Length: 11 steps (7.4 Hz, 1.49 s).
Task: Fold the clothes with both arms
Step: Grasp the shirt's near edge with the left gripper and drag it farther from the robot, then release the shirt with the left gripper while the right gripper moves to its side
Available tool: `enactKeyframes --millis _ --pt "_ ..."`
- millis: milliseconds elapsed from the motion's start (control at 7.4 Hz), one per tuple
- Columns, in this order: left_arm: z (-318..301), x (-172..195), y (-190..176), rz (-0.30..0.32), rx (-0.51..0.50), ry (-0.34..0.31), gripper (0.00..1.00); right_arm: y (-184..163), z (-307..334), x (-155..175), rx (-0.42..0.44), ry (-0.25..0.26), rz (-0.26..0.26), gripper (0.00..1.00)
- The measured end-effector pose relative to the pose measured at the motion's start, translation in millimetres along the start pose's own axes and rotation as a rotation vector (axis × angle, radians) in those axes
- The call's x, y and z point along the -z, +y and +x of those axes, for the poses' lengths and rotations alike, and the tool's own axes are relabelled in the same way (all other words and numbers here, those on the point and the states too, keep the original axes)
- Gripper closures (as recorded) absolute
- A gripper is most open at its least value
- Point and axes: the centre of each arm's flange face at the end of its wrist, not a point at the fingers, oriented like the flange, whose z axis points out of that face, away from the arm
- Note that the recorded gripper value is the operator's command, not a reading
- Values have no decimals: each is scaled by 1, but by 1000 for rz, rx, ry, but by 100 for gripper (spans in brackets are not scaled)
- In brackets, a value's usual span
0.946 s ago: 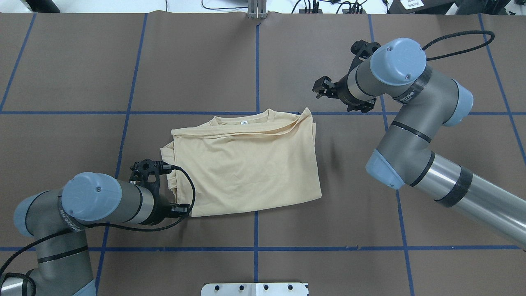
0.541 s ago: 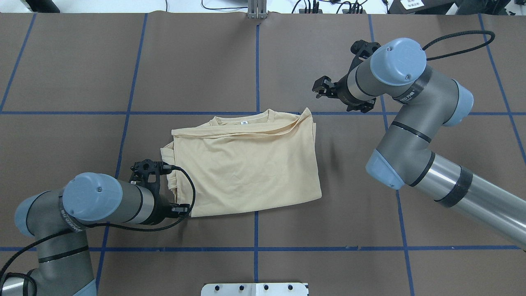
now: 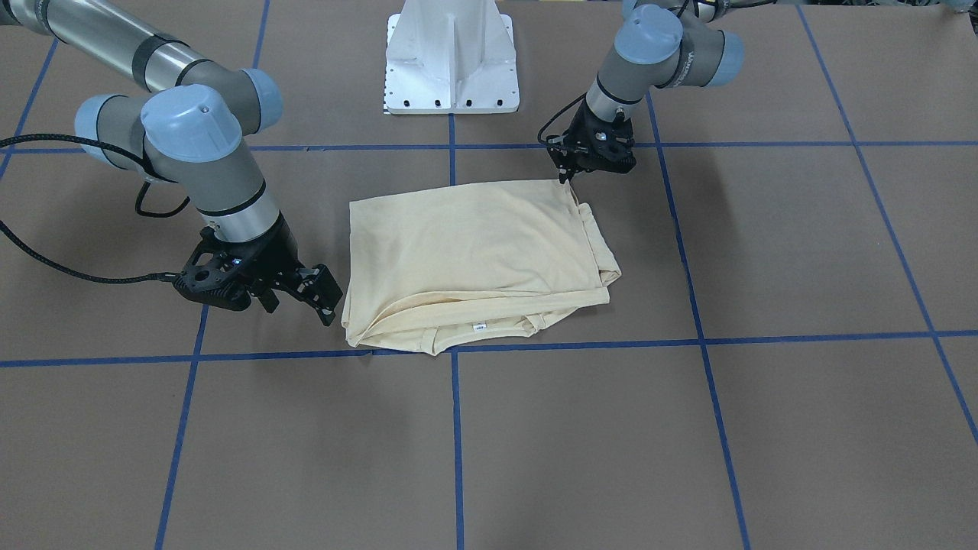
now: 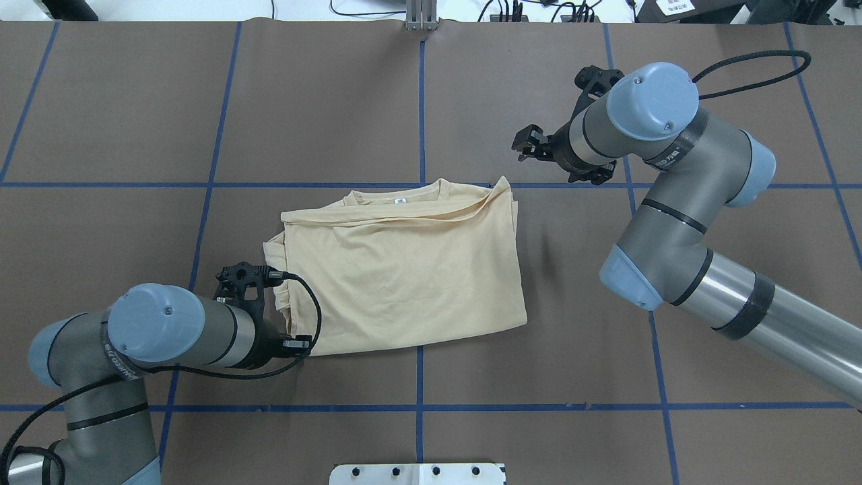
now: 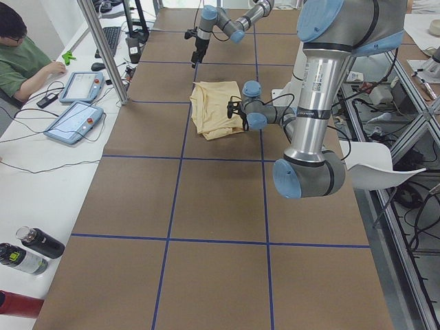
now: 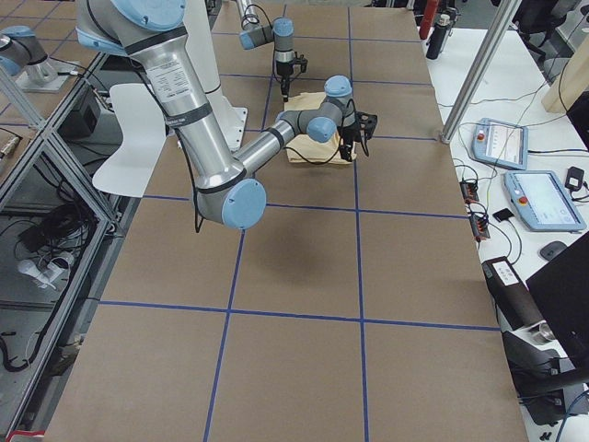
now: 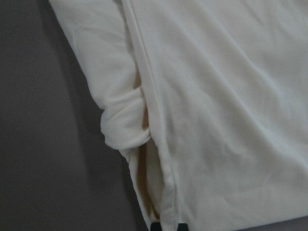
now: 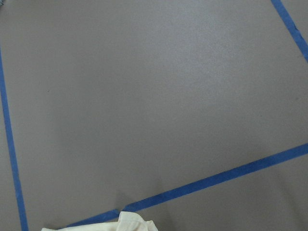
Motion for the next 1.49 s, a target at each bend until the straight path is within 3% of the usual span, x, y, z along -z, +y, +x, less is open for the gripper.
enactKeyframes --millis 270,541,811,1217,1352,1487 --pt "-13 7 -17 28 -1 -18 100 0 0 0 0 0 0 0" --pt "-52 14 -65 95 -45 -81 100 1 1 -2 1 2 -2 0" --pt "-103 17 -152 175 -127 -188 100 2 -1 -2 3 1 -3 0" --pt "-107 6 -338 250 -172 -335 100 4 -3 -1 5 -3 -3 0" --pt "-101 12 -378 266 -182 -369 1 4 -4 -1 5 -4 -3 0" --pt "-98 19 -397 284 -192 -385 0 5 -4 -2 5 -3 -5 0"
